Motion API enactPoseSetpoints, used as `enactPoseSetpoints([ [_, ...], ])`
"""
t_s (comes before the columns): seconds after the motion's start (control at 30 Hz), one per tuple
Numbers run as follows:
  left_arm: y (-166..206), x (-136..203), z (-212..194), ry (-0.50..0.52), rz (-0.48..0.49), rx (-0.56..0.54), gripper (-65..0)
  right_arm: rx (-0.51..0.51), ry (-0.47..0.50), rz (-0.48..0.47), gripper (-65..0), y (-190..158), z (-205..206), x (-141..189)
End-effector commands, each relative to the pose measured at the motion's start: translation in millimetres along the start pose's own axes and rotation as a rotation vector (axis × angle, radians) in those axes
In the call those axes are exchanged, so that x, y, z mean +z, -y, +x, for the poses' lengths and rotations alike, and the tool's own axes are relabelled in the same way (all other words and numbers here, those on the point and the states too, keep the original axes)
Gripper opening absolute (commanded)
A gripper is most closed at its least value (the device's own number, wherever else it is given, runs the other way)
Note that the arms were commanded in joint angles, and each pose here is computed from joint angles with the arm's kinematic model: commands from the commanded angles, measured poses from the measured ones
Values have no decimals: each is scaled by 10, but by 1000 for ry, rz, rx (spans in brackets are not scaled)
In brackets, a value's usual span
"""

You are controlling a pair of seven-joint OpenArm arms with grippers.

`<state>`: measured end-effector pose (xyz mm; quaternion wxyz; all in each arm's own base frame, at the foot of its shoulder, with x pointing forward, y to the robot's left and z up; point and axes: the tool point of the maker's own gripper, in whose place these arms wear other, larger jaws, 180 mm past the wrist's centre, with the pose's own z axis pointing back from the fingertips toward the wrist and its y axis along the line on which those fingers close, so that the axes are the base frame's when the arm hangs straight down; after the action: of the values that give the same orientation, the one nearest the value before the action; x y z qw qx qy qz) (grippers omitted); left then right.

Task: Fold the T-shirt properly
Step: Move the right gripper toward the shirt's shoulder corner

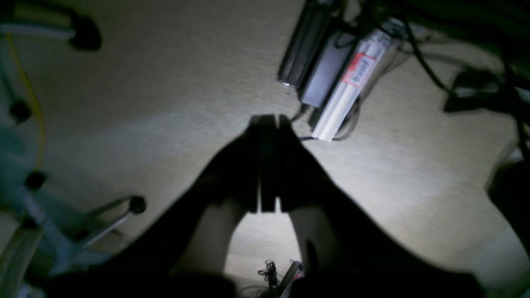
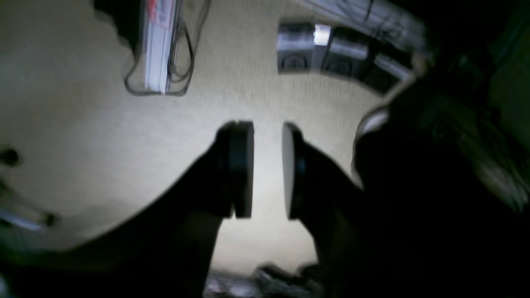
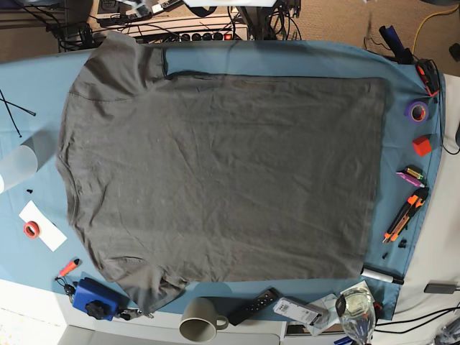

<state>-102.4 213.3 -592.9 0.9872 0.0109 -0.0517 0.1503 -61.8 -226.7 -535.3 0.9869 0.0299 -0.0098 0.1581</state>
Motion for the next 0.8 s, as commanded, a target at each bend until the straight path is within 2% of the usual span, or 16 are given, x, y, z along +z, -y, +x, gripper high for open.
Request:
enactPoseSetpoints([
  [0.0,-56,96,-78,-3,-3,-16,-650,-32,13,-9,-521,74,-13,122],
  [0.07,-15,226,-77,16,-36,-43,-650,-102,43,-25,-521,175,20,324],
  [0.17,37,449,-78,48,-77,-85,-650,-154,63,-53,-521,373,41,650],
  [0.3,66,773,-35,99,-92,-131,-650,-196,133,8,-521,485,142,1131],
  [0.4,125,972,77,146,-106,-160,-650,-253,203,13,-521,625,223,1466],
  [0.6,266,1166,384,235,-132,-194,-650,-413,368,-42,-521,1010,353,1951],
  [0.77,325,1213,416,190,-137,-217,-650,-431,424,-133,-521,1290,376,2152],
])
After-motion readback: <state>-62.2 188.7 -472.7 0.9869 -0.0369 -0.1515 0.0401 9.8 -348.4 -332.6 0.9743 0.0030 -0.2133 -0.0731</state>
